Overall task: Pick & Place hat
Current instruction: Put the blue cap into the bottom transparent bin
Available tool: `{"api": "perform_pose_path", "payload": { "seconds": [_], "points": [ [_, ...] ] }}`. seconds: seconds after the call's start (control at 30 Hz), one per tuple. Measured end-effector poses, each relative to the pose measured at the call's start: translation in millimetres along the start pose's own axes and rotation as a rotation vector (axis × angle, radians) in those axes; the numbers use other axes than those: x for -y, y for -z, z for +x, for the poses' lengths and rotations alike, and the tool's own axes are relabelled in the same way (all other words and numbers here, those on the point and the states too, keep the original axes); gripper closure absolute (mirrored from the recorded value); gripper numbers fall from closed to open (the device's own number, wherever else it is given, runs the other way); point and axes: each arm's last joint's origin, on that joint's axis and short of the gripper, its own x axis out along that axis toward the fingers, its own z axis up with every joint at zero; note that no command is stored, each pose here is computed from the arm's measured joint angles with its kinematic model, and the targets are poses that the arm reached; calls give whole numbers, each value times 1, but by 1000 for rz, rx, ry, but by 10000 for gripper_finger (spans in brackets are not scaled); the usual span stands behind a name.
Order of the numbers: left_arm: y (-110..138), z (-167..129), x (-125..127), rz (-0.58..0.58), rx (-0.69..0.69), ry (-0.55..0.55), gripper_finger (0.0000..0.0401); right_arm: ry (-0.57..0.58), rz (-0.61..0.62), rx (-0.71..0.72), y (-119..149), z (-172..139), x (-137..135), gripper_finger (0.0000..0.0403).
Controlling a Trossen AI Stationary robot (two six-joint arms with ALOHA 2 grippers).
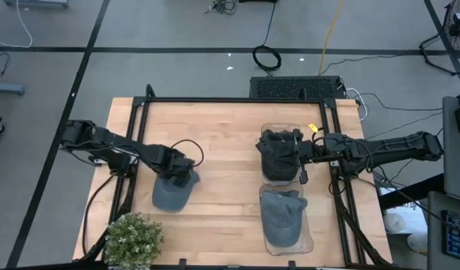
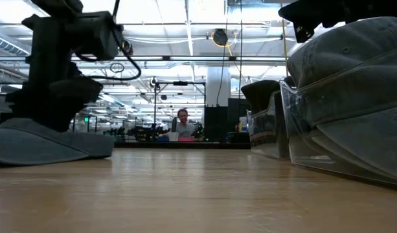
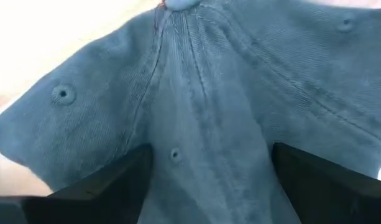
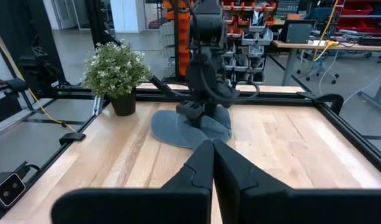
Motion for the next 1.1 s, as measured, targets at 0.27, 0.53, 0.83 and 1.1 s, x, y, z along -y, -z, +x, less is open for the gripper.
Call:
{"api": "perform_pose_path", "payload": {
  "seconds": [0.27,0.53,0.83,1.1],
  "points": [
    [-7,22,8,111,-110,-27,123,0,12,-4,0,1,0,403],
    [-12,-12,18,189,-11,69,380,0,33,-5,1,1,0,403],
    [-17,-115,43,356,289,186,394,-5,52,33,-3,1,0,403],
    [-23,-183,70,617,585,200,396,-190,69,91,-8,7,-5,403]
  ]
}}
